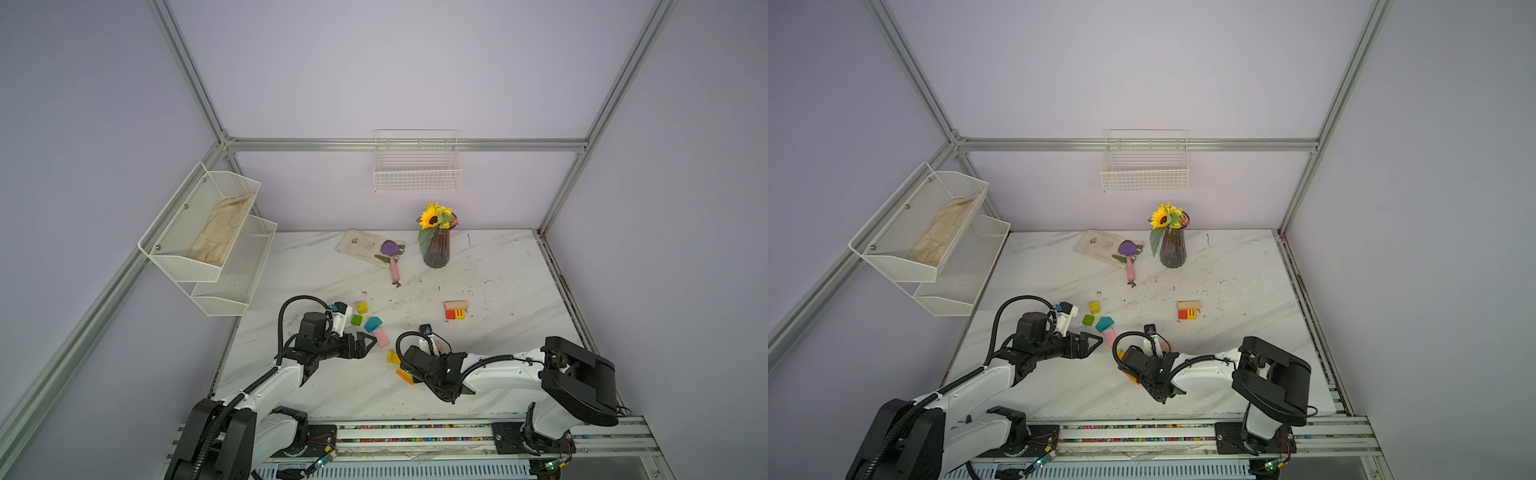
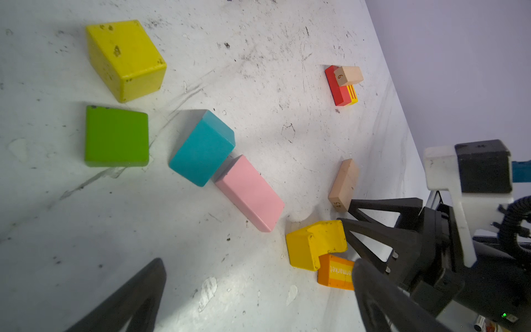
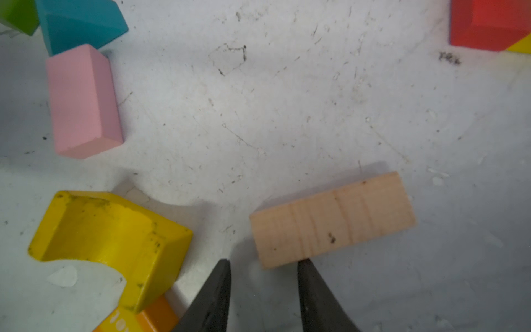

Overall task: Build the wood block tower
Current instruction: 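Close the right gripper around the pale wood bar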

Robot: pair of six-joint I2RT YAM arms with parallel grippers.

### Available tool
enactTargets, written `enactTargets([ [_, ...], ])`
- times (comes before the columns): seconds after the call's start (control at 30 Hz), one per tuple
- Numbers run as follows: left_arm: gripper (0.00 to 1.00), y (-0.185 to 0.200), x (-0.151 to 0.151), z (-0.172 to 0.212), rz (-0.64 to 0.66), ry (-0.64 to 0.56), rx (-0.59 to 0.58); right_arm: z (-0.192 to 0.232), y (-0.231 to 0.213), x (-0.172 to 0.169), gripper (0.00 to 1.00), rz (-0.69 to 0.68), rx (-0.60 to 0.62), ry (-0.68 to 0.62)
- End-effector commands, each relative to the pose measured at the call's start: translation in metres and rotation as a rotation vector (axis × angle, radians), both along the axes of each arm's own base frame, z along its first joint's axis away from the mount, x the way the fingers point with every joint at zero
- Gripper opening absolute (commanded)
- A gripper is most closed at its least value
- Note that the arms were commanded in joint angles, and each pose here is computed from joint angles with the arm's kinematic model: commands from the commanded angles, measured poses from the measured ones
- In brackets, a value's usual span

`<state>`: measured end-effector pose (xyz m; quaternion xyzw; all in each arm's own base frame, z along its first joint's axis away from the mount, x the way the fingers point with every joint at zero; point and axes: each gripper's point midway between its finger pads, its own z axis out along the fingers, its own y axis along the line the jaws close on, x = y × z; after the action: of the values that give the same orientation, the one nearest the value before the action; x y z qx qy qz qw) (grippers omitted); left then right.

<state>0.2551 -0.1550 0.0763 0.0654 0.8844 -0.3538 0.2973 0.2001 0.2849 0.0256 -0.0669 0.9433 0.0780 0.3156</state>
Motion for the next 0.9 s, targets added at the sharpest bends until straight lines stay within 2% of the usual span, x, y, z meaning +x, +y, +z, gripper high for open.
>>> enactTargets([
  [0.0, 1.0, -0.007, 0.025, 0.039, -0.012, -0.116, -0.012, -0.001, -0.001, 0.002, 0.41, -0.011, -0.029, -0.006],
  [0.27, 1.0, -0.007, 0.024, 0.039, -0.015, -0.115, -0.013, 0.007, -0.007, 0.009, 0.43, -0.029, -0.088, -0.044],
  [0.4, 1.0, -0.007, 0.024, 0.039, -0.016, -0.116, -0.014, 0.019, -0.016, 0.009, 0.67, -0.038, -0.103, -0.062],
  [0.67, 1.0, -0.008, 0.024, 0.04, -0.018, -0.119, -0.015, 0.042, -0.033, 0.009, 0.91, -0.037, -0.107, -0.115],
  [0.87, 1.0, -0.008, 0.024, 0.04, -0.017, -0.119, -0.014, 0.035, -0.04, 0.02, 0.96, -0.054, -0.136, -0.09],
])
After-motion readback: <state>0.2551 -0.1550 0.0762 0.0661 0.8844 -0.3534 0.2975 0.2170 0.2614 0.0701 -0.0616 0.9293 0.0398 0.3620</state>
